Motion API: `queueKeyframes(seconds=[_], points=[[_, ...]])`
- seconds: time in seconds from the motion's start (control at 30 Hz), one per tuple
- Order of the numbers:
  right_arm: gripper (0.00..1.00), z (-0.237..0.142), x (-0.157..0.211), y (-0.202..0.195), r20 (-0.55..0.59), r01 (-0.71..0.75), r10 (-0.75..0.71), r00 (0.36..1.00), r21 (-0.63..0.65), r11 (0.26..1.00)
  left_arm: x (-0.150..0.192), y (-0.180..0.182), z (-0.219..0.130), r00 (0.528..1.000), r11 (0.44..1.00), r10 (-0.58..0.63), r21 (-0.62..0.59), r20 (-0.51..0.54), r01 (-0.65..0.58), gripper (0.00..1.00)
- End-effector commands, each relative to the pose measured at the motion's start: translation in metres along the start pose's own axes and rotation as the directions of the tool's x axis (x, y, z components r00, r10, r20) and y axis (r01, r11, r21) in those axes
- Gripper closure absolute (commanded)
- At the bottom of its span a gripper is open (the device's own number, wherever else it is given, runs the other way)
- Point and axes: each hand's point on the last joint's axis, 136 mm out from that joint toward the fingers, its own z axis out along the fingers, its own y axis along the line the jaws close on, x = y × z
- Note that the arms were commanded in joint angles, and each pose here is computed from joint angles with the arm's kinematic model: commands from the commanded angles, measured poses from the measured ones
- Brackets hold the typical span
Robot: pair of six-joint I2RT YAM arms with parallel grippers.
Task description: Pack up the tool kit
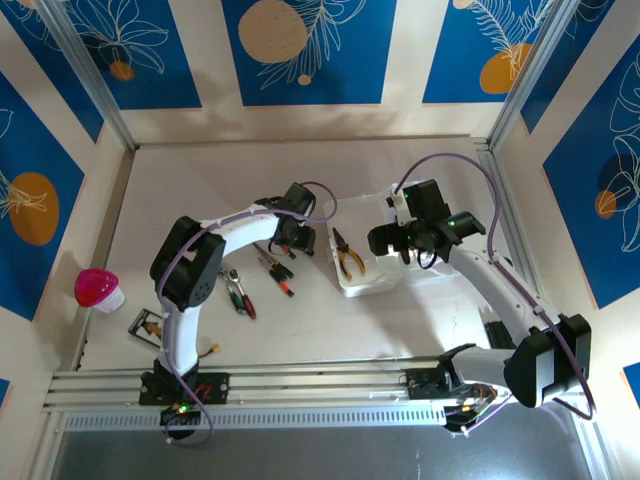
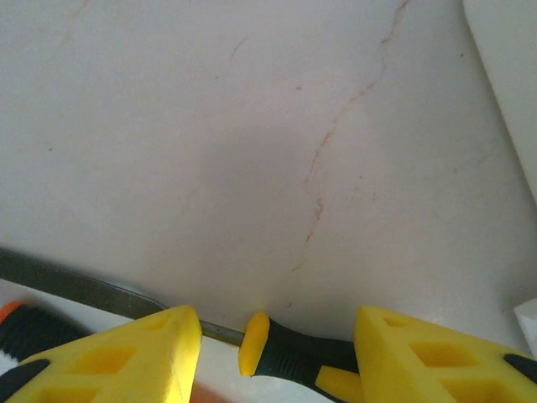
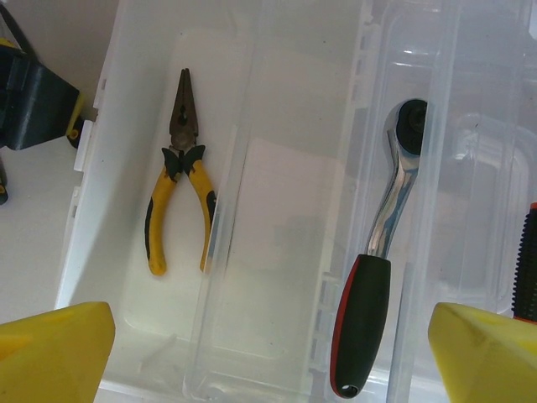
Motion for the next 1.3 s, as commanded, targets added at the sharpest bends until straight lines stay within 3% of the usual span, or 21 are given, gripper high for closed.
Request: queueKeyframes(seconds=[0.0,0.23,0.57,0.93,1.27], points=[[0.04,-0.002,0.005,0.002,0.0,-0.016,0.016,1.0,-0.021,1.0,0.051,0.013,0.001,0.988,0.998,0.035,-0.054,-0.149,-0.044,0.47],[0.04,0.0,0.005,0.004,0.0,-0.021,0.021,1.0,-0.033,0.999,0.067,0.02,-0.007,0.986,0.998,0.01,-0.056,-0.165,-0.02,0.35],[0.04,-0.003,0.006,0.004,0.006,-0.018,0.018,1.0,-0.035,0.999,0.069,0.022,-0.011,0.986,0.999,0.006,-0.048,-0.167,-0.015,0.35],[0.04,-0.004,0.002,0.004,0.011,-0.016,0.016,1.0,-0.036,0.999,0.07,0.011,0.016,0.976,0.999,0.027,-0.028,-0.218,-0.034,0.48],[0.04,-0.004,0.0,0.004,0.011,-0.012,0.013,1.0,-0.036,0.999,0.069,0.009,0.015,0.976,0.999,0.025,-0.019,-0.216,-0.03,0.76]])
